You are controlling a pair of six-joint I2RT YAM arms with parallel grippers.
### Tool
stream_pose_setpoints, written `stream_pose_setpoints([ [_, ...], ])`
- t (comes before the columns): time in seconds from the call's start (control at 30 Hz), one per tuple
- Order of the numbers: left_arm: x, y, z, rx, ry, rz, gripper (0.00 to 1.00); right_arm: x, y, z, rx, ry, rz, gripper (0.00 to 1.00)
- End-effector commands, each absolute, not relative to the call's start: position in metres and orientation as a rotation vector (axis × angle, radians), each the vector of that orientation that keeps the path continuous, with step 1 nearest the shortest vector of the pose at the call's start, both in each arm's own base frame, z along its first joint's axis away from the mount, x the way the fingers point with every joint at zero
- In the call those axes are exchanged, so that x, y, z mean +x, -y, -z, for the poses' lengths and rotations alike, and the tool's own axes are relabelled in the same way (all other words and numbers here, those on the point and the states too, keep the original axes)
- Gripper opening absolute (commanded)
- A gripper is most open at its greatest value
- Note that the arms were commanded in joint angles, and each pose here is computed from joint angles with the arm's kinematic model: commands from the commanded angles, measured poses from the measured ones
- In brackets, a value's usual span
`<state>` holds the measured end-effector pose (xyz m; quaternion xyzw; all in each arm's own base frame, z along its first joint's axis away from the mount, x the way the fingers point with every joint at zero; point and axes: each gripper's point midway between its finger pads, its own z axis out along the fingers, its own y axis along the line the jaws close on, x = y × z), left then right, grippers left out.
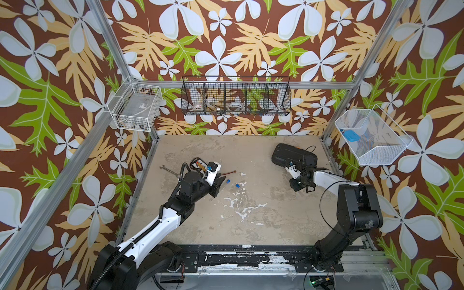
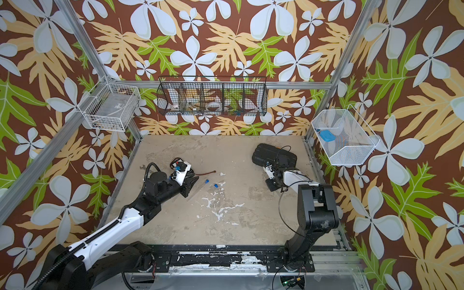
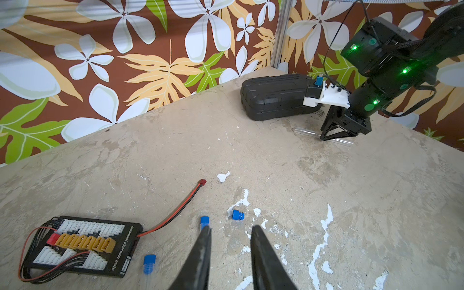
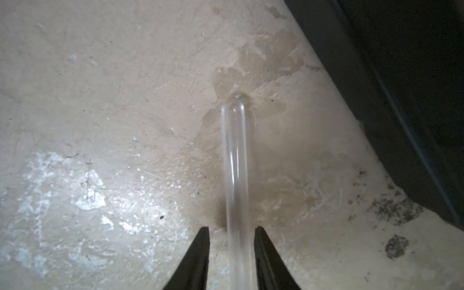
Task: Insert stoppers into test tubes
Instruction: Place the test tube at the center of the board, then pick up the test tube at the center of the board.
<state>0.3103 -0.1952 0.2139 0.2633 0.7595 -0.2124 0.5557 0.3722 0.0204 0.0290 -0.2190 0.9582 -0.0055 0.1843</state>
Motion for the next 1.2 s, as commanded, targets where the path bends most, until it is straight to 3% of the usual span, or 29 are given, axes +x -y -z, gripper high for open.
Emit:
stream_pose_setpoints([
  [0.0,0.314,0.194,-0.224,0.606,-1.752,0.486,0.29,0.372,-0.018,-0.025,-0.608,-2.724,0.024,0.29],
  [0.43,0.315,0.192,-0.226,0.600,-1.746,0.477,0.29,0.367,-0.023,-0.015,-0.622,-2.747,-0.015,0.14],
  [0.73,0.316,0.189,-0.227,0.577,-1.748,0.464,0.29,0.367,-0.037,-0.032,-0.626,-2.705,-0.057,0.09],
  [0.93,0.320,0.182,-0.232,0.501,-1.739,0.452,0.27,0.348,-0.100,-0.071,-0.834,-2.532,-0.172,0.10],
  [1.17,0.325,0.136,-0.254,0.239,-1.670,0.298,0.24,0.274,-0.206,-0.122,-1.331,-2.174,-0.389,0.12],
])
